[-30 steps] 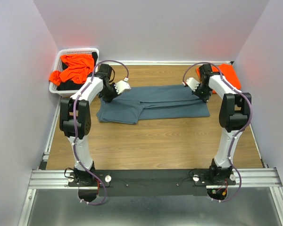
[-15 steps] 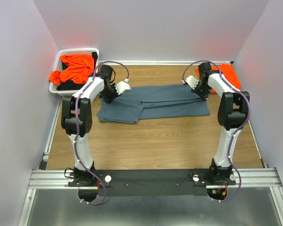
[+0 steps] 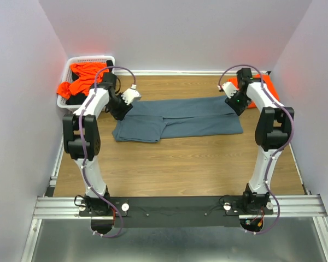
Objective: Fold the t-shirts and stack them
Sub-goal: Fold the tshirt
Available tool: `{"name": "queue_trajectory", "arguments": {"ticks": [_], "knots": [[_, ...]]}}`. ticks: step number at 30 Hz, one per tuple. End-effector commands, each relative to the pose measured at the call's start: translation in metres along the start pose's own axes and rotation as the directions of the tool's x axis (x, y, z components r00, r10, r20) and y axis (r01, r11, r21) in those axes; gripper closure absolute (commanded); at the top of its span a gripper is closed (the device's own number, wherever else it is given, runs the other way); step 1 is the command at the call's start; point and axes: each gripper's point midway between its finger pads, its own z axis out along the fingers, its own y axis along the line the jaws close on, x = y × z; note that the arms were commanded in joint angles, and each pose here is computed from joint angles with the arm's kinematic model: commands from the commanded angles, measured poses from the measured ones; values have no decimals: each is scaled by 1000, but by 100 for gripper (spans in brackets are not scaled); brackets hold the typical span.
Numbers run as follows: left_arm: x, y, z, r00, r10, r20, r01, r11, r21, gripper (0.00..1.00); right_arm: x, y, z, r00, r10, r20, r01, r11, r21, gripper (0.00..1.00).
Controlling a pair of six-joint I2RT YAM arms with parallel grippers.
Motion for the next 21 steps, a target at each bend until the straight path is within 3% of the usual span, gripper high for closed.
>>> {"name": "queue_trajectory", "arguments": {"ticks": [1,8,14,21], "knots": [[3,-18,-47,989,-86,119,83,996,31,45,13,1,-47,980,187,68,-182,981,-63,53],[64,-53,-40,960,-257,110,244,963,118,45,48,57,-27,930,365,-33,-360,890,-279,53],[73,-70,-24,939,-322,122,295,936,193,45,51,79,-4,894,440,-89,-440,818,-371,52],[79,-78,-4,925,-362,111,329,913,240,47,58,86,14,882,452,-132,-467,803,-369,52]]}}
